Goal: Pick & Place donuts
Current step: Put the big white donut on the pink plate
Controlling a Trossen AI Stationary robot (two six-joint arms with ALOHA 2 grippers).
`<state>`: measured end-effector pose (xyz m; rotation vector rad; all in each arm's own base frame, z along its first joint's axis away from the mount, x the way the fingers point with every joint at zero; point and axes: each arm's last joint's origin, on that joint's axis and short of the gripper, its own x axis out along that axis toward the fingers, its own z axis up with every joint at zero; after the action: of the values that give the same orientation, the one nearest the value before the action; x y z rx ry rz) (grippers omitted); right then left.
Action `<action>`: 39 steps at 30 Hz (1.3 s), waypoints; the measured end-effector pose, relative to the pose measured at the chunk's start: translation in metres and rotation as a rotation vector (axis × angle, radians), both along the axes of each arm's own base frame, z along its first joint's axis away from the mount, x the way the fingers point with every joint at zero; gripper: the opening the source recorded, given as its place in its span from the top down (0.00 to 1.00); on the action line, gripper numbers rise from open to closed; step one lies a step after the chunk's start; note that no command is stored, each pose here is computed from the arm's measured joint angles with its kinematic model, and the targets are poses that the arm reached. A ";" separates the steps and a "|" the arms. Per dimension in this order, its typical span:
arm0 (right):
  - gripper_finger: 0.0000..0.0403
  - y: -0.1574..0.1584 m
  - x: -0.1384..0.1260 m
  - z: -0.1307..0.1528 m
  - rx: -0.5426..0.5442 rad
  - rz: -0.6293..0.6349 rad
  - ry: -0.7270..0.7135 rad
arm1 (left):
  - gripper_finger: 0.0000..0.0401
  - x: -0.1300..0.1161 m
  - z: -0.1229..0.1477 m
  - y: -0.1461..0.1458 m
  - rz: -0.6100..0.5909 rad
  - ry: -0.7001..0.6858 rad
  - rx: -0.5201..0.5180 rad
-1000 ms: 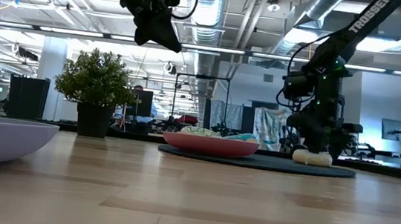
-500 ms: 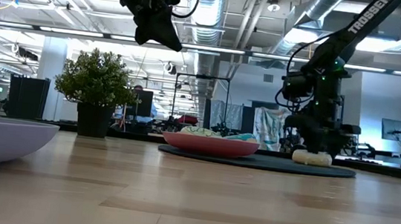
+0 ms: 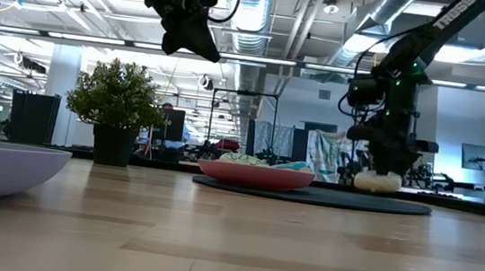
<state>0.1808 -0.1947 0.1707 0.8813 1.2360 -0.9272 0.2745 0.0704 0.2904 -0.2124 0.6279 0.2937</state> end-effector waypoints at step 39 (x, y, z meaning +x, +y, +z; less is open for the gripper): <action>0.64 0.036 0.213 0.032 0.004 0.477 -0.302 | 1.00 0.000 -0.001 -0.012 -0.074 0.036 0.029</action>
<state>0.3935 -0.1584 0.2026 0.6572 1.1142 -0.3936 0.2744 0.0585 0.2892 -0.1560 0.6649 0.2358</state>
